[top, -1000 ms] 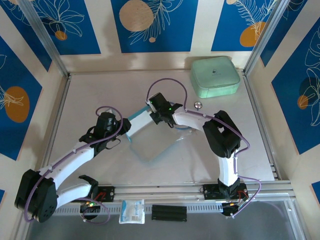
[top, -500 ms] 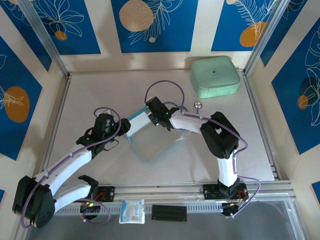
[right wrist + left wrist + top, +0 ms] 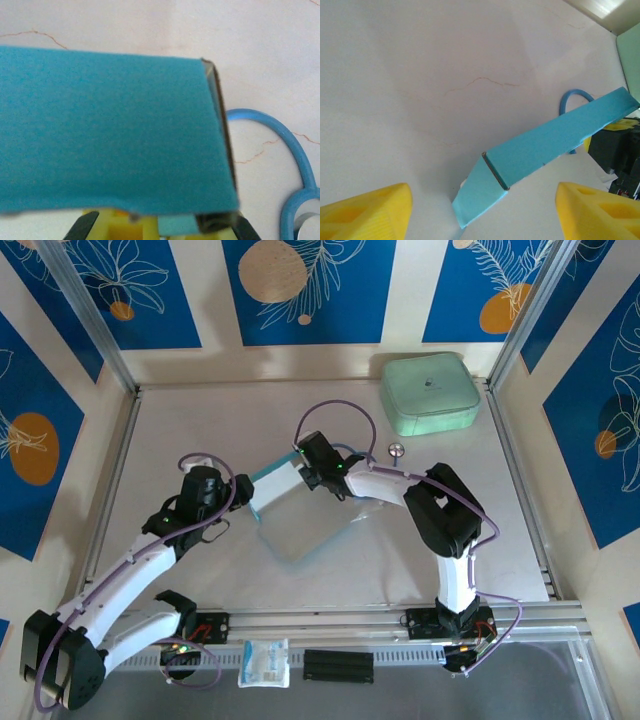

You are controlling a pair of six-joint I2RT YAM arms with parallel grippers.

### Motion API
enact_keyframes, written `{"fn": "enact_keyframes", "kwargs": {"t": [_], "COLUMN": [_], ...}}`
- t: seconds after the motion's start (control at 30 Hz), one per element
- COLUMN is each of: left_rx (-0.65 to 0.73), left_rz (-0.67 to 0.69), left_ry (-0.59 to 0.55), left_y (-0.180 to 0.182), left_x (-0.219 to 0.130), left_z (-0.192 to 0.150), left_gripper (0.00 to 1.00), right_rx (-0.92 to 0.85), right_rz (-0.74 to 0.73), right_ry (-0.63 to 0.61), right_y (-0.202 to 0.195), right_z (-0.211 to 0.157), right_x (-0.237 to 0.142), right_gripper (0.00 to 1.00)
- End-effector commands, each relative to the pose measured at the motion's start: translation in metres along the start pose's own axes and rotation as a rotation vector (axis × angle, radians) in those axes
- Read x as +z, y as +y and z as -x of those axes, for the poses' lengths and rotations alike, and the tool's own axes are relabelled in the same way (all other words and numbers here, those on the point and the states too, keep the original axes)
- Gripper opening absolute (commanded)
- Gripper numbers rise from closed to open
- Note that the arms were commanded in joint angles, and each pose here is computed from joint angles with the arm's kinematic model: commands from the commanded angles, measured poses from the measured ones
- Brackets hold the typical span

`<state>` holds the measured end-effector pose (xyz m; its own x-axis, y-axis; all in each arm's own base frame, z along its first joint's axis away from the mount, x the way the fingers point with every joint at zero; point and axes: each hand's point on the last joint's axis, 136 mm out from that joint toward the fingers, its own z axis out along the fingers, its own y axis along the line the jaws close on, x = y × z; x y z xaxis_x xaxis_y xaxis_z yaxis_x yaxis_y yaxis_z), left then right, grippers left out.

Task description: Fold the paper box

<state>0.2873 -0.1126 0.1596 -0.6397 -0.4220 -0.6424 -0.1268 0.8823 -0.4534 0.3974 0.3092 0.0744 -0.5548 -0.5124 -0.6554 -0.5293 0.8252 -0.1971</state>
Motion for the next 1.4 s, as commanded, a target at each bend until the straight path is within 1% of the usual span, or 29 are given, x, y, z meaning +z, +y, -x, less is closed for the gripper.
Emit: {"fn": "enact_keyframes", "kwargs": {"t": [0.0, 0.13, 0.2, 0.27, 0.3, 0.33, 0.37, 0.4, 0.43, 0.47, 0.5, 0.57, 0.6, 0.67, 0.73, 0.77, 0.9, 0.97, 1.1, 1.17, 1.27, 1.33, 1.37], "left_rx": [0.034, 0.050, 0.073, 0.126, 0.154, 0.186, 0.214, 0.236, 0.263, 0.287, 0.303, 0.326, 0.334, 0.342, 0.347, 0.349, 0.334, 0.325, 0.313, 0.311, 0.310, 0.309, 0.307], "left_rz": [0.003, 0.006, -0.026, -0.110, -0.147, -0.176, -0.191, -0.192, -0.185, -0.176, -0.163, -0.125, -0.110, -0.087, -0.074, -0.067, -0.103, -0.126, -0.156, -0.163, -0.171, -0.170, -0.170], "left_ry": [-0.007, -0.022, -0.028, -0.037, -0.049, -0.062, -0.082, -0.104, -0.120, -0.129, -0.131, -0.117, -0.108, -0.095, -0.088, -0.086, -0.100, -0.102, -0.107, -0.109, -0.119, -0.130, -0.135], "left_y": [-0.004, -0.006, -0.014, -0.031, -0.039, -0.045, -0.049, -0.050, -0.050, -0.049, -0.047, -0.042, -0.039, -0.034, -0.029, -0.027, -0.025, -0.025, -0.025, -0.024, -0.024, -0.023, -0.023], "left_x": [-0.006, -0.014, -0.024, -0.038, -0.046, -0.055, -0.065, -0.075, -0.085, -0.094, -0.100, -0.110, -0.112, -0.116, -0.118, -0.119, -0.123, -0.123, -0.123, -0.124, -0.126, -0.127, -0.127], "left_z": [0.007, 0.014, 0.019, 0.026, 0.030, 0.034, 0.040, 0.046, 0.051, 0.055, 0.057, 0.059, 0.059, 0.057, 0.054, 0.053, 0.046, 0.041, 0.035, 0.033, 0.033, 0.035, 0.035], "left_gripper": [0.76, 0.76, 0.76, 0.77, 0.77, 0.77, 0.77, 0.77, 0.77, 0.77, 0.77, 0.77, 0.77, 0.77, 0.77, 0.77, 0.79, 0.79, 0.80, 0.81, 0.81, 0.82, 0.82], "right_rx": [-0.052, -0.056, -0.100, -0.187, -0.236, -0.293, -0.344, -0.378, -0.423, -0.483, -0.555, -0.788, -0.885, -1.085, -1.232, -1.293, -1.467, -1.542, -1.639, -1.663, -1.676, -1.687, -1.675], "right_rz": [0.049, 0.054, 0.067, 0.066, 0.090, 0.141, 0.192, 0.247, 0.332, 0.407, 0.449, 0.423, 0.397, 0.341, 0.269, 0.256, 0.293, 0.299, 0.280, 0.245, 0.227, 0.183, 0.189], "right_ry": [0.149, 0.067, 0.009, -0.048, -0.072, -0.094, -0.091, -0.083, -0.046, 0.005, 0.070, 0.226, 0.292, 0.430, 0.512, 0.525, 0.483, 0.459, 0.416, 0.363, 0.331, 0.307, 0.284], "right_y": [0.008, 0.001, -0.002, -0.010, -0.012, -0.012, -0.016, -0.017, -0.018, -0.019, -0.020, -0.028, -0.033, -0.044, -0.052, -0.050, -0.015, 0.011, 0.059, 0.082, 0.108, 0.110, 0.111], "right_z": [-0.054, -0.038, -0.021, -0.002, 0.006, 0.014, 0.018, 0.022, 0.023, 0.020, 0.012, -0.006, -0.013, -0.027, -0.028, -0.028, -0.031, -0.040, -0.058, -0.059, -0.070, -0.071, -0.070], "right_x": [0.005, -0.014, -0.034, -0.059, -0.071, -0.086, -0.102, -0.116, -0.134, -0.152, -0.163, -0.177, -0.178, -0.175, -0.162, -0.154, -0.116, -0.085, -0.030, -0.007, 0.009, 0.013, 0.011], "right_gripper": [0.00, 0.00, 0.00, 0.00, 0.00, 0.00, 0.00, 0.00, 0.00, 0.00, 0.00, 0.00, 0.00, 0.00, 0.00, 0.00, 0.00, 0.00, 0.00, 0.00, 0.00, 0.00, 0.00]}}
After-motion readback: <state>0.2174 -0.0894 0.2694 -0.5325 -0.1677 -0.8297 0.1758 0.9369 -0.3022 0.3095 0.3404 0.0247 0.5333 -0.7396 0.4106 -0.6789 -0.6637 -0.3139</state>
